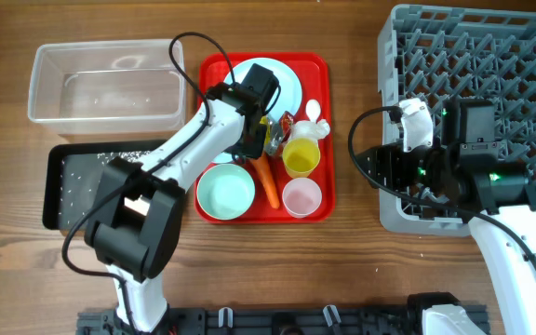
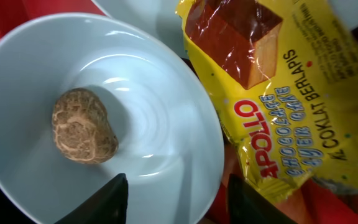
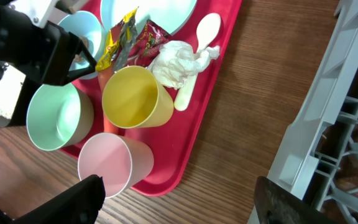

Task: Sort waste into correct bins and load items into the dishwasher rack
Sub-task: 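Grasp the light-blue bowl holding the cookie with the left gripper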

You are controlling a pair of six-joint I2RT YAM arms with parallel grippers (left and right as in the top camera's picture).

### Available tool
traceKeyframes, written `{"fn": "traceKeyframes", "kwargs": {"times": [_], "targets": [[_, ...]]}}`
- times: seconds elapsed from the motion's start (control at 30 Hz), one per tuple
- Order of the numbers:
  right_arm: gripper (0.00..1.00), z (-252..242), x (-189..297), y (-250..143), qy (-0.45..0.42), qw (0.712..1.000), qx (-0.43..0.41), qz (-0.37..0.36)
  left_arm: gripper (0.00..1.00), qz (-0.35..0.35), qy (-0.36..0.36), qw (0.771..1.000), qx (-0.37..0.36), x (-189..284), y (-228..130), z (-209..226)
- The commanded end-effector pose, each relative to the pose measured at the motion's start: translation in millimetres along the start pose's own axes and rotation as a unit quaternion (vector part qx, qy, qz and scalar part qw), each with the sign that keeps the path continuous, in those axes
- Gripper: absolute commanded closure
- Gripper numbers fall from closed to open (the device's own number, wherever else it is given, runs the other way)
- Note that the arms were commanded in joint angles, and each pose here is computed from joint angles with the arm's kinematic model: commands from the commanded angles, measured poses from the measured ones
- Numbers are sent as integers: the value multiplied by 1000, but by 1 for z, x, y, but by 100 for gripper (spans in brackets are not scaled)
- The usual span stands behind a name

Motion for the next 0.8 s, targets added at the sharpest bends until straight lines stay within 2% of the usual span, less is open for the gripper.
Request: {"fn": "traceKeyframes", "kwargs": {"times": [0.0, 0.2, 0.33, 0.57, 0.77], "targets": [[20, 1, -1, 2, 0, 1000, 1, 0, 55, 18, 5, 1000, -4, -12, -5, 0], [20, 1, -1, 2, 0, 1000, 1, 0, 86, 24, 6, 1000, -3, -16, -7, 2], [20, 1, -1, 2, 0, 1000, 1, 0, 96, 31, 7, 999, -4, -18, -12, 2], [20, 1, -1, 2, 0, 1000, 1, 0, 96, 24, -11, 1000, -3, -9, -10, -3], [21, 1, -1, 2, 0, 1000, 1, -1, 96, -41, -20, 999, 7, 63, 8, 7]]}}
Point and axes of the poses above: each gripper's point midway between its finger pads, its own x axis back along the fingers, its own z axis along the line the jaws close on, y = z × x, the point moved 1 cm from there along x, back along the fingers, and after that the axes turned 9 degrees about -x, right-handed, at the moved point
